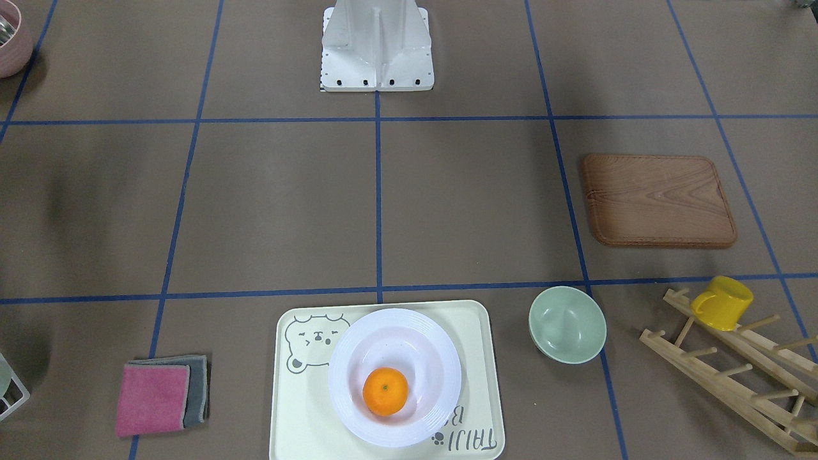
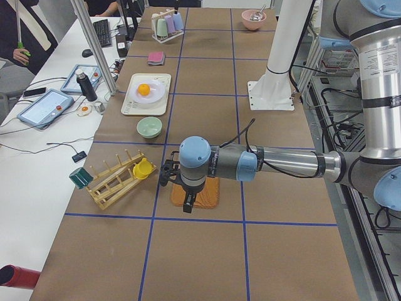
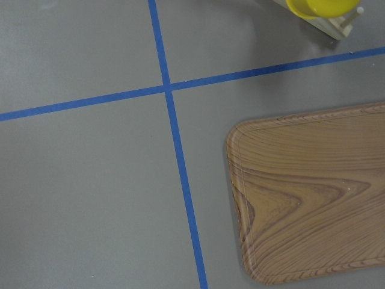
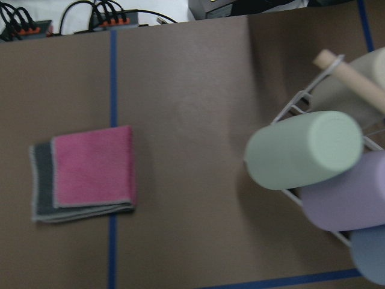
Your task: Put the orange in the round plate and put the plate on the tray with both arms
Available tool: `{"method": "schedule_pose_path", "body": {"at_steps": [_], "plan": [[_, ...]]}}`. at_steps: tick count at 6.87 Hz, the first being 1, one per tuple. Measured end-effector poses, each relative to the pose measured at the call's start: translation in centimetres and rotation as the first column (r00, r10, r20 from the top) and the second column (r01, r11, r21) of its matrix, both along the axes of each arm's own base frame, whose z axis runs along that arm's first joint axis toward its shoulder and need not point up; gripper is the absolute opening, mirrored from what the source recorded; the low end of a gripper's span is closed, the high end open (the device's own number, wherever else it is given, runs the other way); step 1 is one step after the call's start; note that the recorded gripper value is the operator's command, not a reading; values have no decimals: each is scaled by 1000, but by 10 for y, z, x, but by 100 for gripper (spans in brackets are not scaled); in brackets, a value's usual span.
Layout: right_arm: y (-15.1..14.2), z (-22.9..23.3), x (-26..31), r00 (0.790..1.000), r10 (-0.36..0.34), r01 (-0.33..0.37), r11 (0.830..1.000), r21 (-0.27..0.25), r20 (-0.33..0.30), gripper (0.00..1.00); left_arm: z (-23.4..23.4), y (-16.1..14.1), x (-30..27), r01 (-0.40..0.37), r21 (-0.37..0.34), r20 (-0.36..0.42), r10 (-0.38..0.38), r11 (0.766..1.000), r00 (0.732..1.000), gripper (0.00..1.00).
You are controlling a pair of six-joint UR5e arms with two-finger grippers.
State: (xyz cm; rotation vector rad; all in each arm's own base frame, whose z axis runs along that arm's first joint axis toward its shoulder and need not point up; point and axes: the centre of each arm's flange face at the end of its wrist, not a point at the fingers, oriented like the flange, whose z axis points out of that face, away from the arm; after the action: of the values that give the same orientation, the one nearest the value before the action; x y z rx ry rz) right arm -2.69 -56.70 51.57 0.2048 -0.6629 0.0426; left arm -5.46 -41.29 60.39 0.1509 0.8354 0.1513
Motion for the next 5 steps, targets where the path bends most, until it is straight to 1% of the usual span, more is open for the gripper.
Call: {"method": "schedule_pose_path", "body": {"at_steps": [1,2,3,4,5], "plan": [[37,53,51,998,-49,49,999,1,-34,100,1,3,1,-1,-4,0,1,1000,1000,99],[77,94,91,997,-69,69,998,-14,-40,100,4,6,1,-3,-11,-1,3,1000,1000,99],[112,120,116,997,-75,75,997,-28,-26,100,5,7,1,-3,-14,1,3,1000,1000,99],[133,134,126,997,-73,73,996,-42,-3,100,4,7,1,-3,-12,2,3,1000,1000,99],[143,141,129,998,-69,69,996,-53,9,100,3,6,1,-3,-9,3,3,1000,1000,99]]}}
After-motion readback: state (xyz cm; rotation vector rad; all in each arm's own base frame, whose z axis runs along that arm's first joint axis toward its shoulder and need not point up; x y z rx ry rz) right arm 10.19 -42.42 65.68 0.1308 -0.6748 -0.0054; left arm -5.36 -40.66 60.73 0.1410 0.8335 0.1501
